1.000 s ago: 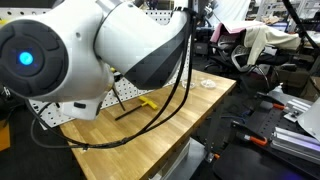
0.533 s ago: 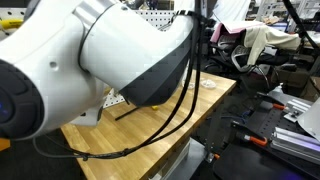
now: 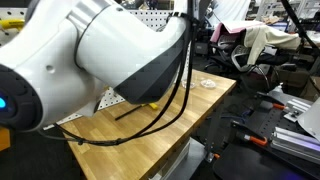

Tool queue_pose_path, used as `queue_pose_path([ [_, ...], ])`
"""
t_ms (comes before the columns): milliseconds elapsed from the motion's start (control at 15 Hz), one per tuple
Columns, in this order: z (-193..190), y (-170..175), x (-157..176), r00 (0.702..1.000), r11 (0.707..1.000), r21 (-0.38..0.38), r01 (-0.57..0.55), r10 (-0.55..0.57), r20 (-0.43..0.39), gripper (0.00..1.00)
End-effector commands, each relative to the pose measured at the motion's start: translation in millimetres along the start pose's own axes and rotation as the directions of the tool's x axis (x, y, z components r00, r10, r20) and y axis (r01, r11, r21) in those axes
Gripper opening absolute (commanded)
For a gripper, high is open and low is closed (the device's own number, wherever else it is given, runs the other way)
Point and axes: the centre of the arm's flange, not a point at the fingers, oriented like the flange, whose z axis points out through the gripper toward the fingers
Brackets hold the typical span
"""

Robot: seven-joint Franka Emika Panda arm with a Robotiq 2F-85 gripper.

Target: Hang the objects on the slat wall

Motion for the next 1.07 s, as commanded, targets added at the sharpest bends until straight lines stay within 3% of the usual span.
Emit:
queue_pose_path([
  [0, -0.5, 3.5, -18.7, 0.996, 0.996, -0.027, -0.084, 0.085, 0.028, 0.02],
  [533, -25.0, 7.5, -63.3, 0.977, 0.983, -0.129, -0.133, 0.152, 0.147, 0.02],
  [1000, -21.3, 4.8, -78.2, 0.965, 0.977, -0.122, -0.174, 0.194, 0.175, 0.02],
])
